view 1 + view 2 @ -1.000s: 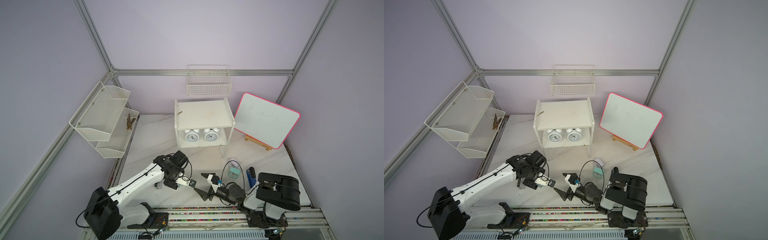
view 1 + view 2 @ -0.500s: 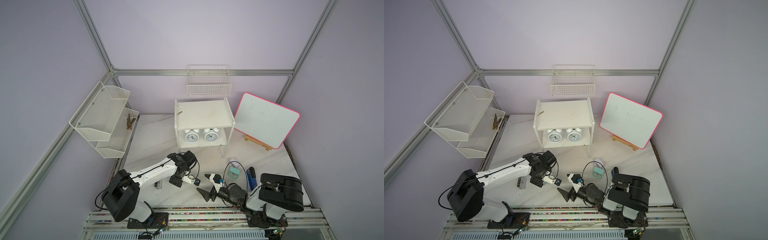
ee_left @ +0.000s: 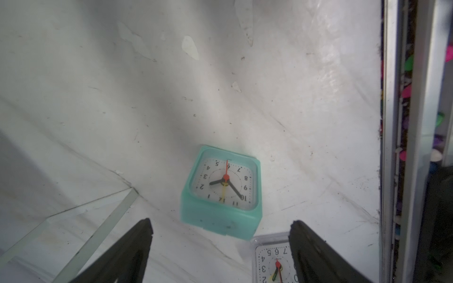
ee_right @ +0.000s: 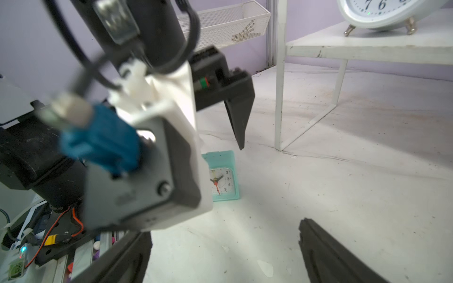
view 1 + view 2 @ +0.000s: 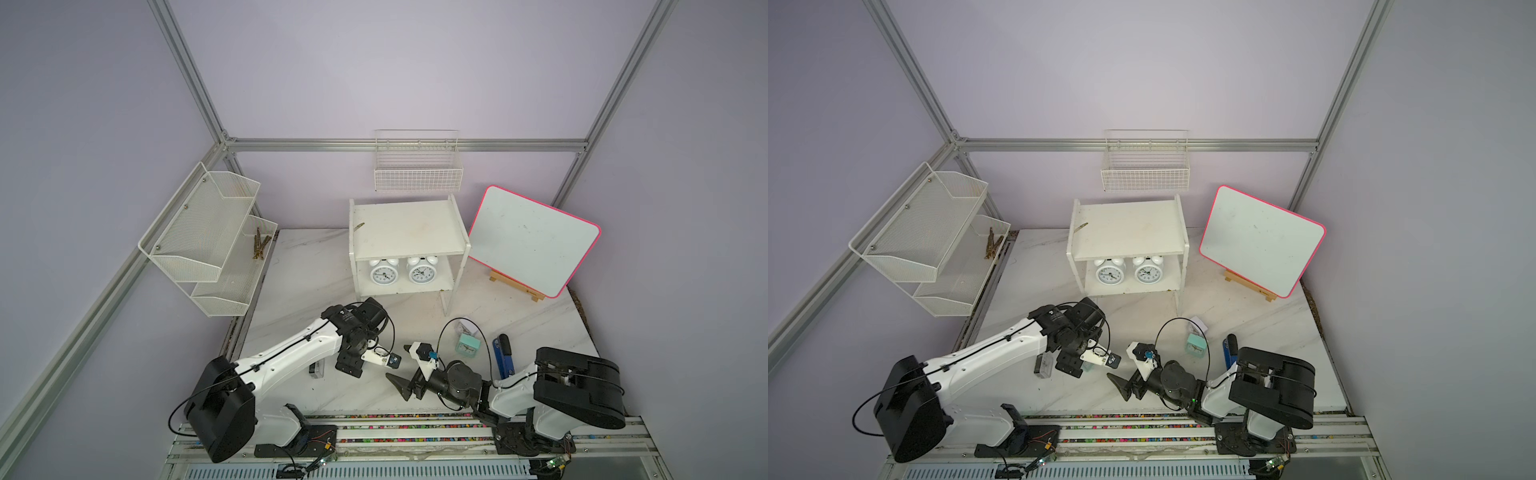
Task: Place the alarm clocks on the shelf by style
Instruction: Pick up the alarm from the center of the board.
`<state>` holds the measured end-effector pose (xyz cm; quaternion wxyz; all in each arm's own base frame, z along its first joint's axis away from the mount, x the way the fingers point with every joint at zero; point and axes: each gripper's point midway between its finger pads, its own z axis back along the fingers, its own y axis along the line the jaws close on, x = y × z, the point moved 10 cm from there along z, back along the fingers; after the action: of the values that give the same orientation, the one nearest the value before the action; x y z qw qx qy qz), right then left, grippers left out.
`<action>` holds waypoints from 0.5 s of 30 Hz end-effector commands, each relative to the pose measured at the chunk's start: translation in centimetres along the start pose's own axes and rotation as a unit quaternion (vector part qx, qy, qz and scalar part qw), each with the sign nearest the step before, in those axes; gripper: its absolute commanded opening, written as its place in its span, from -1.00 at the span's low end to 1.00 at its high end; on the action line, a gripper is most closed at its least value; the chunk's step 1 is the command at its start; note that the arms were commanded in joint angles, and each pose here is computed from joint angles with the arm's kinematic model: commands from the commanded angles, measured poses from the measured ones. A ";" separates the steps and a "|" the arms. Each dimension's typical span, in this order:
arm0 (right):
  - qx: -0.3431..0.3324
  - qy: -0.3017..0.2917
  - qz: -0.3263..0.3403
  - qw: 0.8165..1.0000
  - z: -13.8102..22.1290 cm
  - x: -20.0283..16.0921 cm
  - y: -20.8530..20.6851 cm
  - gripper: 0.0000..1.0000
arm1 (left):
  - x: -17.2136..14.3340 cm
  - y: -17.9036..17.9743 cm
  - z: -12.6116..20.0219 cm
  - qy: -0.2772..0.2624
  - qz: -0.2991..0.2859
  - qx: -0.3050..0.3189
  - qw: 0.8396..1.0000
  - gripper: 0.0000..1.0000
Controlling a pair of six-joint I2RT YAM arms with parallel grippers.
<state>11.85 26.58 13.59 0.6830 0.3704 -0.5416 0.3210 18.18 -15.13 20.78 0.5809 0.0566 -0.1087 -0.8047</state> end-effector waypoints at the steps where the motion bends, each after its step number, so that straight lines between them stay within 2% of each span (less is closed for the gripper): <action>1: 0.005 0.040 -0.010 0.999 -0.8 -0.2 0.4 0.96 | -0.8 -0.2 3.1 -0.070 0.052 0.024 0.996 0.86; 4: 0.003 0.054 -0.018 0.998 -2.0 0.1 0.7 0.97 | -2.5 -0.2 4.4 -0.100 0.106 0.053 0.988 0.90; 7: -0.003 0.074 -0.029 0.997 -3.6 0.3 1.1 0.96 | -4.6 0.3 5.5 -0.140 0.180 0.086 0.970 0.90; 13: -0.025 0.116 -0.011 0.993 -7.0 0.1 2.0 0.95 | -7.6 0.6 8.1 -0.266 0.322 0.106 0.902 0.90; 15: -0.030 0.127 0.005 0.991 -8.0 0.3 2.2 0.95 | -8.2 1.2 8.8 -0.293 0.377 0.123 0.870 0.89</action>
<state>13.86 33.89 14.11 0.7324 0.3456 -0.4813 0.3355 19.85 -6.37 27.14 0.7661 -0.0715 -0.3178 -0.5540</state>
